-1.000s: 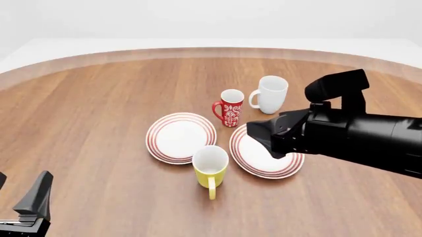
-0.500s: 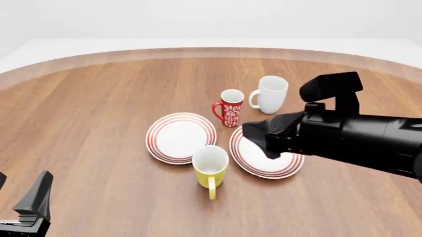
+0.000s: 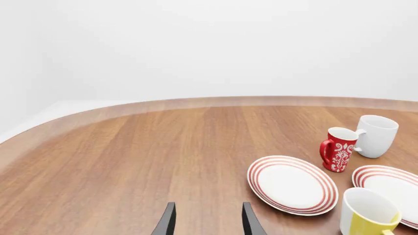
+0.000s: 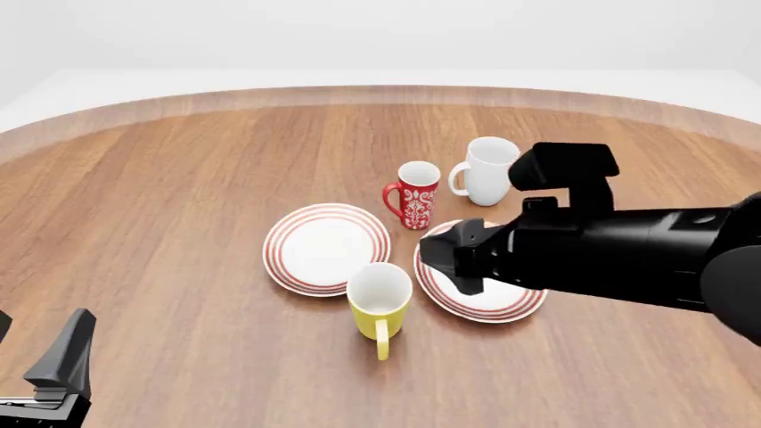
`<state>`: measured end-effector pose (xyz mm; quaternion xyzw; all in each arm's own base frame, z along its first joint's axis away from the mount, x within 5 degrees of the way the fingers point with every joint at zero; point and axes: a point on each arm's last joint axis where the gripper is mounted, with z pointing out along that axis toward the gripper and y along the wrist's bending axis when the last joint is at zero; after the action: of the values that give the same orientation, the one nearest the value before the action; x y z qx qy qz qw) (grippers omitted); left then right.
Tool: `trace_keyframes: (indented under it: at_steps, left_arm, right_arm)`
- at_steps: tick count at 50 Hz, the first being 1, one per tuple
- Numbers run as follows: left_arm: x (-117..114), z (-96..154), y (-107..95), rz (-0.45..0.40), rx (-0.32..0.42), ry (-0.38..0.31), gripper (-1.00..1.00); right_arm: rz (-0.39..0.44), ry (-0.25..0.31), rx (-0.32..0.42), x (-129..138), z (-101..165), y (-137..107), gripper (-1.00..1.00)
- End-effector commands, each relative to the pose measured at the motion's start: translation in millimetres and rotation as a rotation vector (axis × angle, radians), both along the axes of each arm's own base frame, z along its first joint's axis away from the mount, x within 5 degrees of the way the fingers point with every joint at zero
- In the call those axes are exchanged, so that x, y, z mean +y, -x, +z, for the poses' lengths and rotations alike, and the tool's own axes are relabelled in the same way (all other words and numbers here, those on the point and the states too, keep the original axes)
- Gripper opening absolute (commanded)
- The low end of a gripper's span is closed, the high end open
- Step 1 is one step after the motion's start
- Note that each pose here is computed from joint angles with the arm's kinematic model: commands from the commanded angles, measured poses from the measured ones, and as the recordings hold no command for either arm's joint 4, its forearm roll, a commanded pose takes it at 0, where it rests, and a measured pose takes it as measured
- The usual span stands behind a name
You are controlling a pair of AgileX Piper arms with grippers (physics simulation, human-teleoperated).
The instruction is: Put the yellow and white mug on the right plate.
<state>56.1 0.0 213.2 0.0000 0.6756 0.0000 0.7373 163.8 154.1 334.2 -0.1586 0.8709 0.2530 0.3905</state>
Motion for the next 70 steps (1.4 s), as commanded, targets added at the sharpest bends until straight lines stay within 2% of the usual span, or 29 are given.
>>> trace_keyframes:
  at_steps: [1,12,22,31,41,62,70]
  left_arm:
    - [0.0,0.0,0.0,0.000,0.000,0.000,1.00]
    - [0.0,0.0,0.0,0.000,0.000,0.000,1.00]
    - [0.0,0.0,0.0,0.000,0.000,0.000,1.00]
    - [0.0,0.0,0.0,0.000,0.000,0.000,1.00]
    - [0.0,0.0,0.0,0.000,0.000,0.000,1.00]
    - [0.0,0.0,0.0,0.000,0.000,0.000,1.00]
    - [0.0,0.0,0.0,0.000,0.000,0.000,1.00]
  right_arm:
    - [0.002,0.021,0.044,5.2,1.7,-1.1,1.00]
    - [-0.021,0.067,0.092,2.5,-5.6,-6.1,1.00]
    - [-0.011,0.070,0.144,16.0,-23.1,-6.7,1.00]
    - [-0.029,0.068,0.148,19.0,-18.0,-15.0,1.00]
    - [-0.065,0.051,0.164,21.0,-24.8,-23.9,1.00]
    - [-0.087,0.039,0.215,38.3,-57.3,-35.3,1.00]
    - [-0.107,0.042,0.220,34.7,-65.3,-39.2,1.00]
